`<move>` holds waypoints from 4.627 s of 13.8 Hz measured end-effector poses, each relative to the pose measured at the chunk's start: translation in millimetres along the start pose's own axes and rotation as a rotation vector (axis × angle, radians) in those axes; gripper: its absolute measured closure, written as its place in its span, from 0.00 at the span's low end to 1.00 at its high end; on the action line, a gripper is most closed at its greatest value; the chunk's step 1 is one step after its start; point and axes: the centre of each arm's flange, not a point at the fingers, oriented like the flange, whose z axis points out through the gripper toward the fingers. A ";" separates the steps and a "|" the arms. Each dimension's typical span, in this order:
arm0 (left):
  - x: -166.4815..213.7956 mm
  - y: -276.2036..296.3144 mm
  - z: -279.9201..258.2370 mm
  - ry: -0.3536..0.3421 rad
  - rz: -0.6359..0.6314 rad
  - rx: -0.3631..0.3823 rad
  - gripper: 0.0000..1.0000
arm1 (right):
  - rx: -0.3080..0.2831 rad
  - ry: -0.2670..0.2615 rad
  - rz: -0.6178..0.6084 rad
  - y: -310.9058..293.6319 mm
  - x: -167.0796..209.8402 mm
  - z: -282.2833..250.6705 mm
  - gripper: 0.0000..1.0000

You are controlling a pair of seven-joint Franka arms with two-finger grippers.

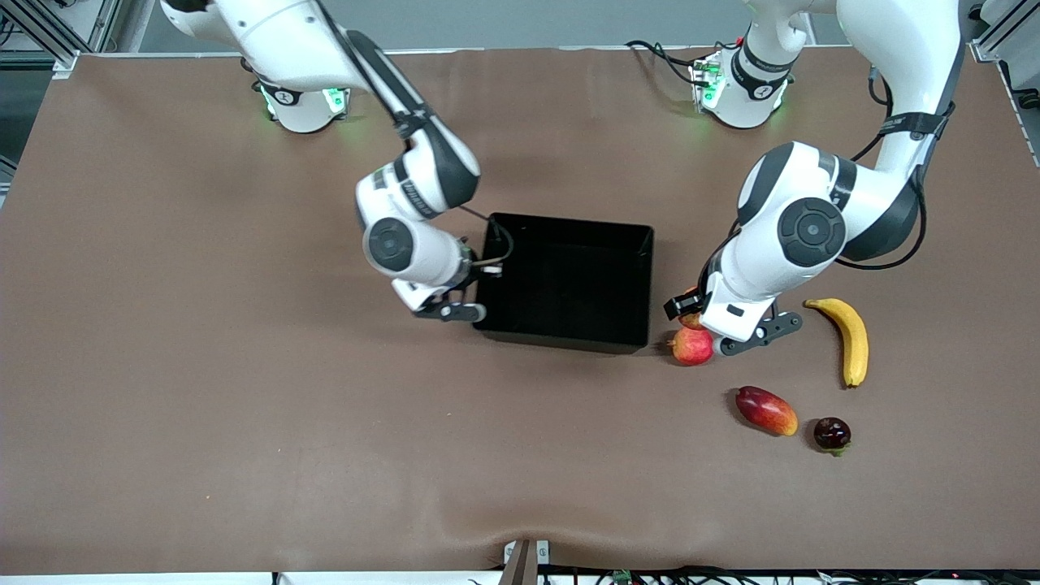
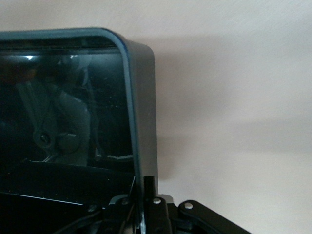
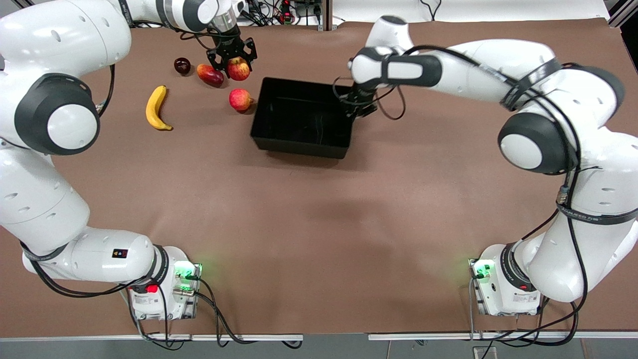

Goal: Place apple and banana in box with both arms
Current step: 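Slide the tray toward the fruit with the right gripper, then lower the apple into the tray and open the left gripper, then move the left gripper to the banana and grasp it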

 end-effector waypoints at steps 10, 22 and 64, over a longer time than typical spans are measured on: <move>-70.1 53.7 66.3 -0.047 -0.154 0.058 0.27 | 0.024 0.028 0.033 9.5 9.8 -61.6 0.08; -145.6 57.7 204.2 0.050 -0.130 0.056 0.27 | 0.003 0.144 0.064 325.3 29.5 -374.7 0.00; 126.7 -357.4 183.8 0.101 0.194 0.061 0.14 | -0.193 0.223 -0.062 334.1 -49.4 -487.3 0.00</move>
